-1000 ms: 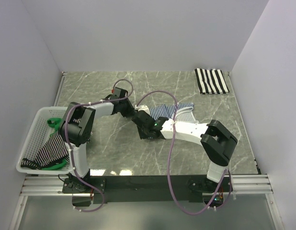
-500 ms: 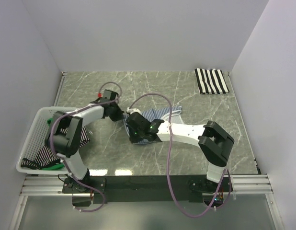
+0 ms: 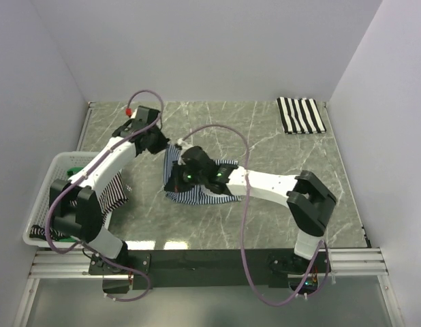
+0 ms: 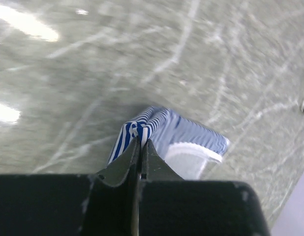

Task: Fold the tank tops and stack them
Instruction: Fold the tank top

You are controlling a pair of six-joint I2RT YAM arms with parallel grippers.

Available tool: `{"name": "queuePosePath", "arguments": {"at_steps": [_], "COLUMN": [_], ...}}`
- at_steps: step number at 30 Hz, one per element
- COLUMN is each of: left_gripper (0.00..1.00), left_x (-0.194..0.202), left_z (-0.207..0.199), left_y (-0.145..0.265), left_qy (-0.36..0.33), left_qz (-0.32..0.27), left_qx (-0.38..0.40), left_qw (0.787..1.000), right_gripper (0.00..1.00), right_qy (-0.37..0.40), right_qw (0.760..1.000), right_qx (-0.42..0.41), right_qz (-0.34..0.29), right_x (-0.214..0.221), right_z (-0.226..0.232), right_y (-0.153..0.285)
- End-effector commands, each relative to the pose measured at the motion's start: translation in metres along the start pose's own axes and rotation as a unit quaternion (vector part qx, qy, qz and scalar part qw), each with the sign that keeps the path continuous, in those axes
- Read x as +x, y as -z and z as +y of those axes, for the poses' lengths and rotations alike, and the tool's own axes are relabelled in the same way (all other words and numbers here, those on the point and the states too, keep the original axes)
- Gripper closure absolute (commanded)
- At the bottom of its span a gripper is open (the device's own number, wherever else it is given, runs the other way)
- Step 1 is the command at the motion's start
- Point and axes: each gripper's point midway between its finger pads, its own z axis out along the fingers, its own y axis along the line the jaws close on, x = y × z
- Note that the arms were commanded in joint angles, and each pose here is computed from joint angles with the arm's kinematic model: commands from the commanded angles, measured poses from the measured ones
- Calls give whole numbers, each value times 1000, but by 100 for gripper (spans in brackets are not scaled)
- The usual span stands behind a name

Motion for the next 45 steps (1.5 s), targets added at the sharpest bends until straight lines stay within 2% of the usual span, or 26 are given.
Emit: {"name": "queuePosePath", "arguments": {"at_steps": [1, 8, 17, 23, 32, 45], "left_gripper": [99, 99, 99, 99, 99, 99], "left_x": [-17, 11, 62, 94, 131, 156], "left_z": [-55, -124, -176, -196, -220, -250], "left_y": [10, -2, -19, -36, -54, -72], "left_qy": [-19, -47, -84, -97, -114, -107], "left_qz": [-38, -5, 39, 66, 95, 110], "left_qx": [42, 82, 112, 124, 140, 184], "left_qw": [998, 996, 989, 985, 979, 971], "right_gripper": [100, 100, 100, 100, 100, 100], "right_qy": [-36, -89, -138, -175, -214, -260], "right_qw": [995, 989, 984, 979, 963, 930], "right_qx": [-91, -103, -72, -13, 68, 183], "right_qz": [-10, -50, -87, -106, -147, -187], "right_x": [-11, -9, 16, 41, 57, 70], "right_z": [24, -16, -70, -115, -167, -231], "right_y": [39, 79, 115, 134, 160, 194]}}
